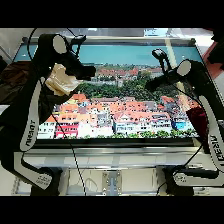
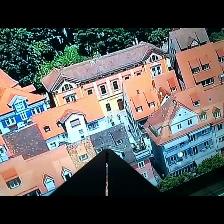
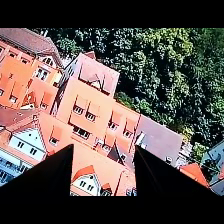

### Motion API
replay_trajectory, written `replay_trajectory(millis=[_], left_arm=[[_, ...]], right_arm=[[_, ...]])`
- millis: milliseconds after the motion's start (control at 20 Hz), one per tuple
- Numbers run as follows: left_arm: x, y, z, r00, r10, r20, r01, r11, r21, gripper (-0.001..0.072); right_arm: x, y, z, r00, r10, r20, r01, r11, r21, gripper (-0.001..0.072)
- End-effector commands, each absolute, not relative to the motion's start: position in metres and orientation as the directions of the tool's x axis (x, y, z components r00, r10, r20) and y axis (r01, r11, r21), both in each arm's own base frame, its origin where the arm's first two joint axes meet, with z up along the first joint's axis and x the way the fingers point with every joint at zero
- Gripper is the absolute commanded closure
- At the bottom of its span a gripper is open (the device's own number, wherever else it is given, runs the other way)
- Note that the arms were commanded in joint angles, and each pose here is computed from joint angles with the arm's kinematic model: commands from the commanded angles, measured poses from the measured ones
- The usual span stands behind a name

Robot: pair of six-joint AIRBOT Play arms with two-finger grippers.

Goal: Fold the shirts.

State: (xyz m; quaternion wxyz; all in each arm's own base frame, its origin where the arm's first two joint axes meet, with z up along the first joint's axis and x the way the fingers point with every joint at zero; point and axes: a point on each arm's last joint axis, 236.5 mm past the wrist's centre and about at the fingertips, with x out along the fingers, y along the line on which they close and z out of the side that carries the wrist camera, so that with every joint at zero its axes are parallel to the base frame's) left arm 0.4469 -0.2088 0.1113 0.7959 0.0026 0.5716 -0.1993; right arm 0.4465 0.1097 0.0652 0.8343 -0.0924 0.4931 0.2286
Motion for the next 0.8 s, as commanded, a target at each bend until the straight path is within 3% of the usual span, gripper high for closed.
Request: replay_trajectory(millis=[0, 750], left_arm=[[0.447, -0.209, 0.111, 0.267, -0.314, -0.911, 0.32, 0.921, -0.223, 0.0686], [0.464, -0.207, 0.116, 0.337, -0.306, -0.89, 0.316, 0.928, -0.199, 0.0686]], right_arm=[[0.446, 0.11, 0.066, 0.409, 0.291, -0.865, -0.473, 0.878, 0.071, 0.0284], [0.469, 0.111, 0.078, 0.505, 0.292, -0.812, -0.456, 0.889, 0.037, 0.0284]])
